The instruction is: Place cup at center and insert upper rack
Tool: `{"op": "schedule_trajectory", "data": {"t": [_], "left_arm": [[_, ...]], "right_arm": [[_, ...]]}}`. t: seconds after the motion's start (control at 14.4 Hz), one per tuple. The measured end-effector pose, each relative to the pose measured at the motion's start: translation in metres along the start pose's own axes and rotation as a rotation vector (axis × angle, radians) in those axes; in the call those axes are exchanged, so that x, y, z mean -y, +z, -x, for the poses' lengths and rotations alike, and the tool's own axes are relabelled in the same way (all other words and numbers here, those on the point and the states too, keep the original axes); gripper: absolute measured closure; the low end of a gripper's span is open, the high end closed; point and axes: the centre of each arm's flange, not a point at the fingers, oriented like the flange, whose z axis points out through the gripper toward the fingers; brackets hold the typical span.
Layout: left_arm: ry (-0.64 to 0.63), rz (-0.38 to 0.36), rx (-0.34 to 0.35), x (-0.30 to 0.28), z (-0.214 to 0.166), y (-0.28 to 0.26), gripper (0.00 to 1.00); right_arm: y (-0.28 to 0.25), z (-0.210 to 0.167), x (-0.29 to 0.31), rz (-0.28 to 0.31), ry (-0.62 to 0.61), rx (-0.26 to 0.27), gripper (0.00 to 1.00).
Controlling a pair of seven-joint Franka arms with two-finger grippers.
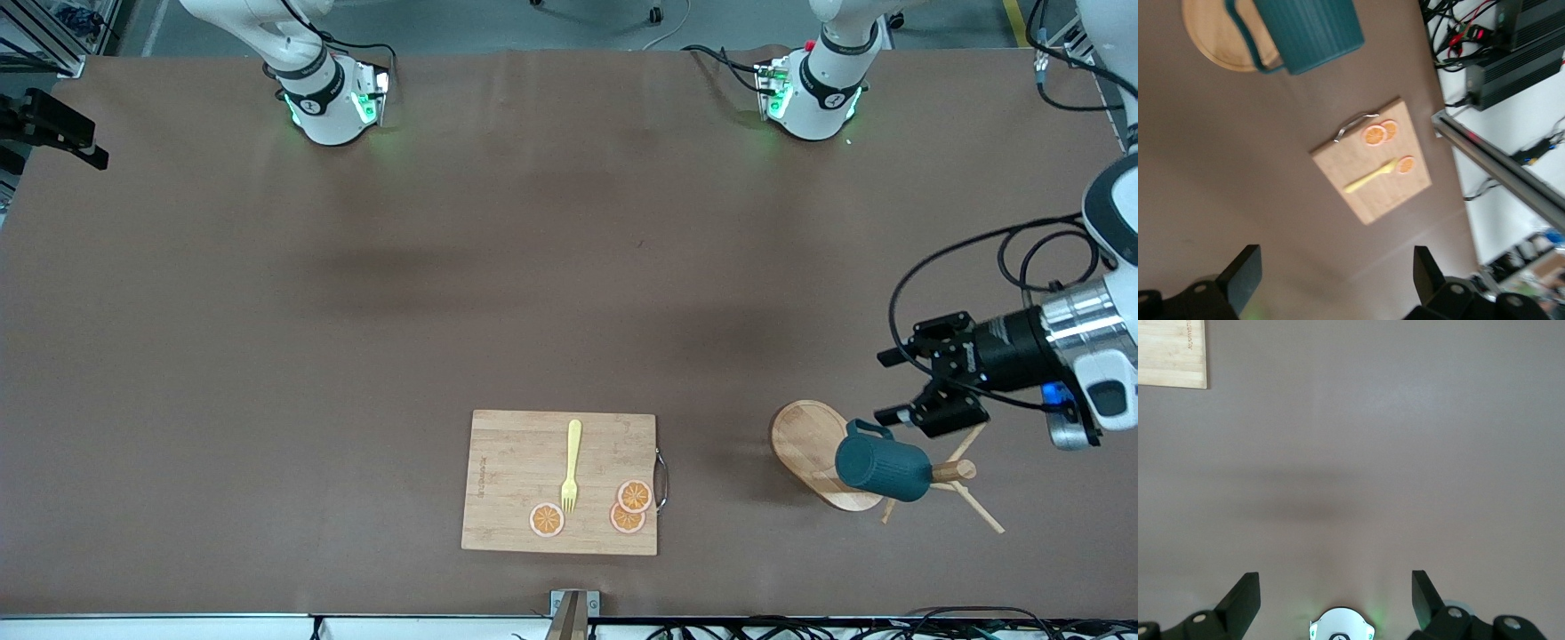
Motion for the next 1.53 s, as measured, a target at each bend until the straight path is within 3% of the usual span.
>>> {"op": "schedule_trajectory", "data": {"t": [0.28,0.49,0.9,1.53], "left_arm": [[0.315,-0.285,-0.18,0.013,0.052,-0.031,0.0],[0.508,-0.415,-0.215,0.026,0.071,-0.057,0.0],[0.732,-0.544,-0.22,0.079,0.084,-0.105,0.0],[0.885,-0.585,-0.16,0.131,0.116,-0.11,0.0]], "right_arm": [[0.0,0.0,0.0,0.0,0.0,-0.001,0.0],[-0.001,0.0,0.0,0.0,0.0,-0.002,0.0],[-0.001,0.0,0.0,0.0,-0.001,-0.003,0.0],[-0.001,0.0,0.001,0.001,-0.002,-0.003,0.0]]}}
